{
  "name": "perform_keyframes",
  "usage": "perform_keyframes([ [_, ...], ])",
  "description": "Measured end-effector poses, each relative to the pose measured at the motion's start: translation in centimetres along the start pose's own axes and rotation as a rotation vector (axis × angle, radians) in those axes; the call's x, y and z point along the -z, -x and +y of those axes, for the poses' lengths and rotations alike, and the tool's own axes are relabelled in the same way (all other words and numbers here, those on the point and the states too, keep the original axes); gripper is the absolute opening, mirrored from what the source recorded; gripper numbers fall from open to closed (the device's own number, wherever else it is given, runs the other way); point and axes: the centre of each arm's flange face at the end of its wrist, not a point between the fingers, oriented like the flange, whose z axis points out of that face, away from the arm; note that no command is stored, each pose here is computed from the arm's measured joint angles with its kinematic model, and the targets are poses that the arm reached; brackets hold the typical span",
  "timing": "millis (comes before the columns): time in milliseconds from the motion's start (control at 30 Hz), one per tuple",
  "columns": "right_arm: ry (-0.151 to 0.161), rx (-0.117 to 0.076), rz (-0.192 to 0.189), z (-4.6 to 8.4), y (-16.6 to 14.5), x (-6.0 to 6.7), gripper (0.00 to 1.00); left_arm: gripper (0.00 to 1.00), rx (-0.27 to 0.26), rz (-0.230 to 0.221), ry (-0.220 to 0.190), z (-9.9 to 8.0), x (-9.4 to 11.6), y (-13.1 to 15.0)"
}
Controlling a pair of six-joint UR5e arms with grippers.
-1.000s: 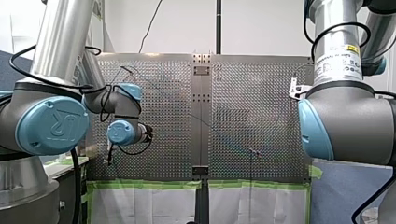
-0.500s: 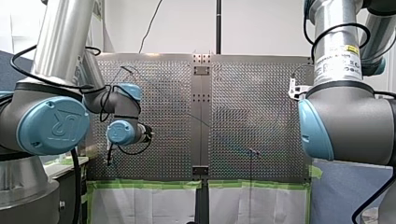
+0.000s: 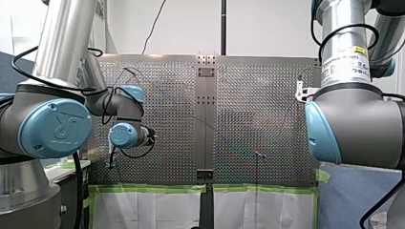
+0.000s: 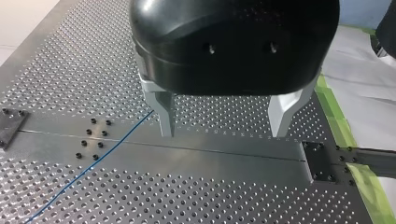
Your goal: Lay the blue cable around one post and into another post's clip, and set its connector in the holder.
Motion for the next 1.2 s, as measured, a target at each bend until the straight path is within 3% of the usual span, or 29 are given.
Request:
perform_keyframes([
  [233,-0.008,0.01,0.01,0.08,-0.11,-0.07,0.0,1.0,-0.001,0.0,0.0,0.03,-0.05,0.01],
  [567,-0.011,0.009,0.017,0.16,-0.1,-0.15,0.0,1.0,-0.002,0.0,0.001,0.11,-0.13,0.02],
  [1200,0.021,-0.018,0.027,0.14,0.17,-0.47,0.0,1.0,-0.005,-0.001,0.002,0.12,-0.16,0.03],
])
